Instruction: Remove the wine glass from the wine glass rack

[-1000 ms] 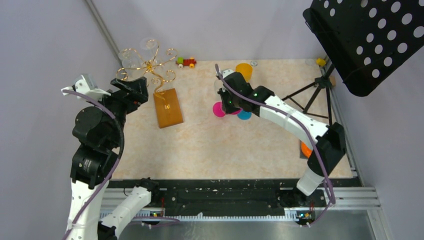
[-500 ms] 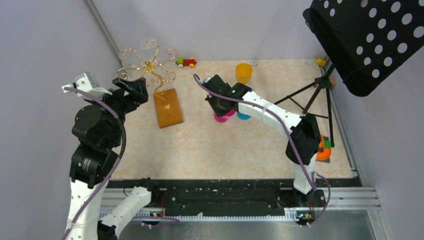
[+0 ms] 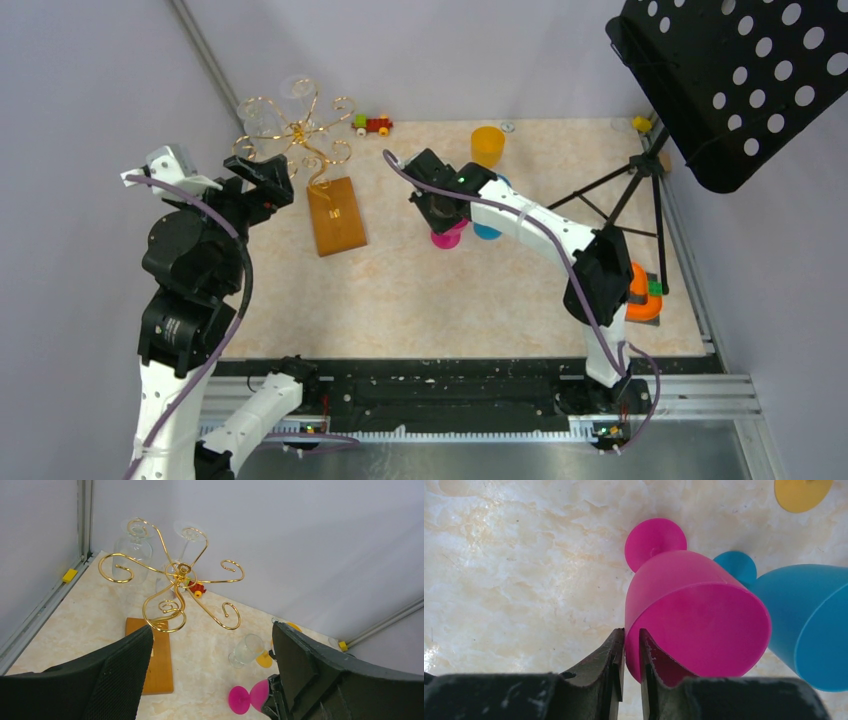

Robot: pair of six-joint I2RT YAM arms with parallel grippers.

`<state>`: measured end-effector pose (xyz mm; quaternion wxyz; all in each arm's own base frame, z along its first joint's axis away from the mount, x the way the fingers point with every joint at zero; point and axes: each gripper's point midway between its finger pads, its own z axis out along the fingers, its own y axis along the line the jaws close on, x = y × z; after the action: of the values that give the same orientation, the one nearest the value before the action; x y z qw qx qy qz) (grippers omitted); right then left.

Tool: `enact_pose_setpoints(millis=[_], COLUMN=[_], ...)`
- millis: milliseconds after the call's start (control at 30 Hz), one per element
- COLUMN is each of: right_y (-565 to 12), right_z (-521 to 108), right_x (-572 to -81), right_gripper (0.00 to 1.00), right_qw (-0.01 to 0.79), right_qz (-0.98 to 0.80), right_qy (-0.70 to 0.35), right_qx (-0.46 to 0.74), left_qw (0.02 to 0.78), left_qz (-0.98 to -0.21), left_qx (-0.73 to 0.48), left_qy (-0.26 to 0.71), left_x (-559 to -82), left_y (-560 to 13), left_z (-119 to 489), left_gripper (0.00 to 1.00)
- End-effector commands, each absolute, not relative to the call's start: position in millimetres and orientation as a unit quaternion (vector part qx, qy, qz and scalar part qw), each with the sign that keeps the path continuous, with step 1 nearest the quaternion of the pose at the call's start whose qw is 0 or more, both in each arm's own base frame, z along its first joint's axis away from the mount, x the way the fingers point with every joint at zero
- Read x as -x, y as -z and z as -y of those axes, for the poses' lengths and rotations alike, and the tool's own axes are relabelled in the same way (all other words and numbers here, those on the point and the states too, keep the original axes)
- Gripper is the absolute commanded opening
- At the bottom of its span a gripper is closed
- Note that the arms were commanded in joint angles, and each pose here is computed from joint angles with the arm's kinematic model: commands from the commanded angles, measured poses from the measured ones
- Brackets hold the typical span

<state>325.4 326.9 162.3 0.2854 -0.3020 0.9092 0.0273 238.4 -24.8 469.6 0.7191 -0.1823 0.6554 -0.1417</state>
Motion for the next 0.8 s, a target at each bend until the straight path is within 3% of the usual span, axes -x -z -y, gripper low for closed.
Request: enact_pose_setpoints(millis=[0,233,433,767], right_y=[-178.6,-197.1,-237.6,-293.2], right_z=[-337.1,-342.4,-348.9,-341.1], right_x=[-332.6,-342.2,-358.0,-354.5], right_gripper=[0.2,0.27,0.43,0.48], right_qw=[0.314,0.354,0.432,0.508], right_qz=[-0.901,-0.895,-0.871,-0.831], right_qy=[-0.03,-0.044,-0.08,-0.157], right_qx=[0.296,0.269,0.221,0.167], left_qw=[0.731,0.73,0.732,0.724], left_qz=[-0.644,-0.645,-0.644,-0.653], left_qx=[0.181,0.178,0.178,0.172], left_qy=[0.135,0.136,0.139,0.143], left_x=[-233.4,-231.6,-230.1,-232.4], left_y=[-482.8,-483.5,-485.9,-483.3], left_z=[19.5,20.1,20.2,24.5], left_gripper=[0.92,0.92,0.92,0.93])
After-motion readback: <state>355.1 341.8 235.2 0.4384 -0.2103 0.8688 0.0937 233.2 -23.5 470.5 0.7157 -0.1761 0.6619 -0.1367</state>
